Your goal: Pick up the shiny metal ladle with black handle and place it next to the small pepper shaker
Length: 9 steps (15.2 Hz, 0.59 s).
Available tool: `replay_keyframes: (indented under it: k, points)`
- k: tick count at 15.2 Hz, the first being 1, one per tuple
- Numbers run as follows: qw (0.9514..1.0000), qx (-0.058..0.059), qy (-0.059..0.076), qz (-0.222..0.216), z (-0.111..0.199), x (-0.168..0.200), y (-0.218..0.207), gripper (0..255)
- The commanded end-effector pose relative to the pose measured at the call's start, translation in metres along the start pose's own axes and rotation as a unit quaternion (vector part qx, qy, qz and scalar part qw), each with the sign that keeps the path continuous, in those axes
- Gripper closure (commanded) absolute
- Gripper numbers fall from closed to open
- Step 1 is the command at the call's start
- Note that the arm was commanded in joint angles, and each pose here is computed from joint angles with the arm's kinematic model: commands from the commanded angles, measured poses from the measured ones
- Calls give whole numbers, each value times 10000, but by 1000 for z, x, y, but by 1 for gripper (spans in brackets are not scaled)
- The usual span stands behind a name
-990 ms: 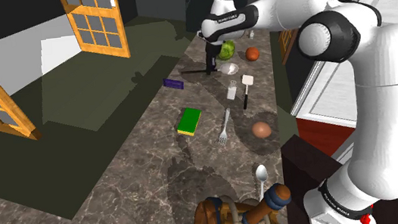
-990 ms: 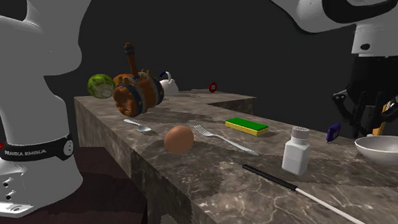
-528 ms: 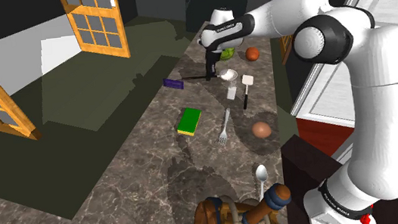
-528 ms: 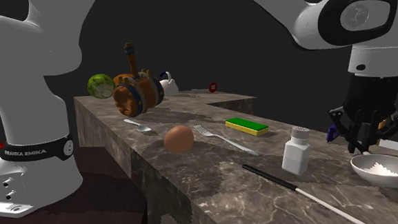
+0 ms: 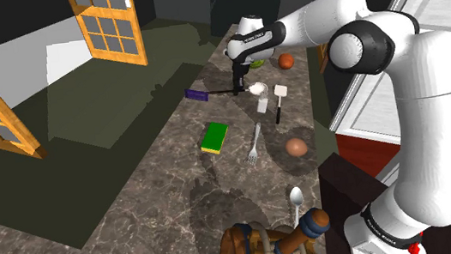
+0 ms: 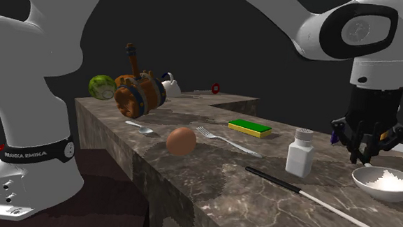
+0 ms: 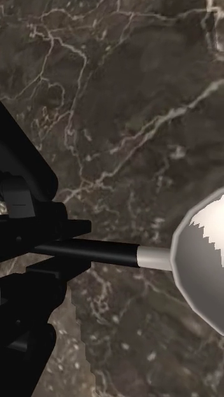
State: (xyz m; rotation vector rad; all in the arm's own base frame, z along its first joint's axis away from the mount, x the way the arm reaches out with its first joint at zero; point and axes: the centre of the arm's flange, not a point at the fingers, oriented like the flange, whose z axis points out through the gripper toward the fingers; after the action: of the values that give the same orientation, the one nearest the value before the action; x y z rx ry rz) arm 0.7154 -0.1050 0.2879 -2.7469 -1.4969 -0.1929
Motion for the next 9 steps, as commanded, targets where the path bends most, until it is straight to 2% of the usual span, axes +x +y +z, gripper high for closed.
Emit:
replay_keyframes:
  k: [1,2,3,8,9]
  points:
    - [10000,-1,0,0,0,0,0,255]
    - [10000,-1,0,0,0,0,0,255]
    - [10000,-1,0,0,0,0,0,0]
    - [10000,-1,0,0,0,0,0,0]
    - [10000,-1,0,0,-13,0,0,0]
